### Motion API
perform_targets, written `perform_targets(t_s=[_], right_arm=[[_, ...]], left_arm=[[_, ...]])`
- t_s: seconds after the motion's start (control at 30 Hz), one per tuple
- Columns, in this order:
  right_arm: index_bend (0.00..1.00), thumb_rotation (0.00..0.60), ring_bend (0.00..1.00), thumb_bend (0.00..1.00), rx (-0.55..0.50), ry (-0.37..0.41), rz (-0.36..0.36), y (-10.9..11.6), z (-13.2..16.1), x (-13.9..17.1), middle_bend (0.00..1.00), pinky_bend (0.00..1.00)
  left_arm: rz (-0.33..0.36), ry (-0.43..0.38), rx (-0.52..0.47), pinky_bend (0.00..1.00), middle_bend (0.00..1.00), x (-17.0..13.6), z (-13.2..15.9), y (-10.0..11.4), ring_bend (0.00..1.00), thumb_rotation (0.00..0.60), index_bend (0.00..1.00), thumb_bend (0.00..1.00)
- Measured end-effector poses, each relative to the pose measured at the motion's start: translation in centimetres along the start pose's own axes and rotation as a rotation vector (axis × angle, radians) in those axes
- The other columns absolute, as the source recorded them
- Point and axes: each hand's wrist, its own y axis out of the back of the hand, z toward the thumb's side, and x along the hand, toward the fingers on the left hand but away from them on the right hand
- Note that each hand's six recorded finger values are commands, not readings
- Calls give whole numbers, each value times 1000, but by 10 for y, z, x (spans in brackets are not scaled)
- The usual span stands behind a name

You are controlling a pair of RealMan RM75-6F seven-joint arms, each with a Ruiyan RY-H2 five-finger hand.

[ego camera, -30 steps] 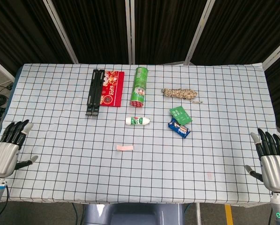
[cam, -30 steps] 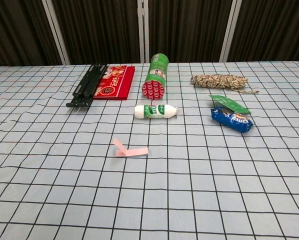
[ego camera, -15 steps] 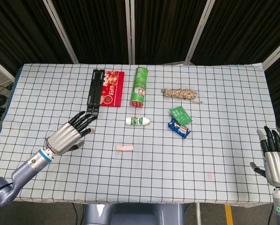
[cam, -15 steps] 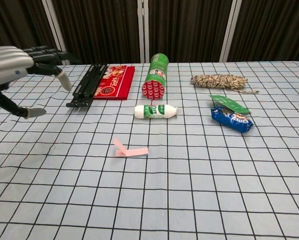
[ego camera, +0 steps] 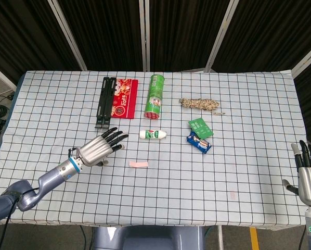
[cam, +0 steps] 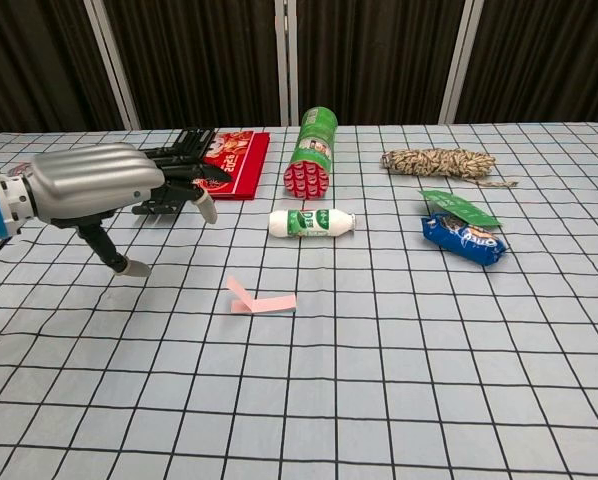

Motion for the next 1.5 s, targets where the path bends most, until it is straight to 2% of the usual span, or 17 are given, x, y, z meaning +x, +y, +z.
perform_targets(t_s=[0.3,1.03,1.37,1.5], right_arm=[[0,600,0,0,-4,-11,5,-1,-4,-2,0,0],[0,600,0,0,-28,-28,-2,4,-10,-2,0,0],[0,600,0,0,-39,-35,-11,8,-14,-2,0,0],[0,600,0,0,-41,-36,-13,9,-14,-2,0,0]], left_arm=[[-1,-54,23,0,0,19,18,-8,0,600,391,304],[12,-132,85,0,0,47,51,-14,0,600,450,385],[-9,-135,105,0,0,53,56,-25,0,600,481,387],[-11,-128,105,0,0,54,54,-26,0,600,511,438]])
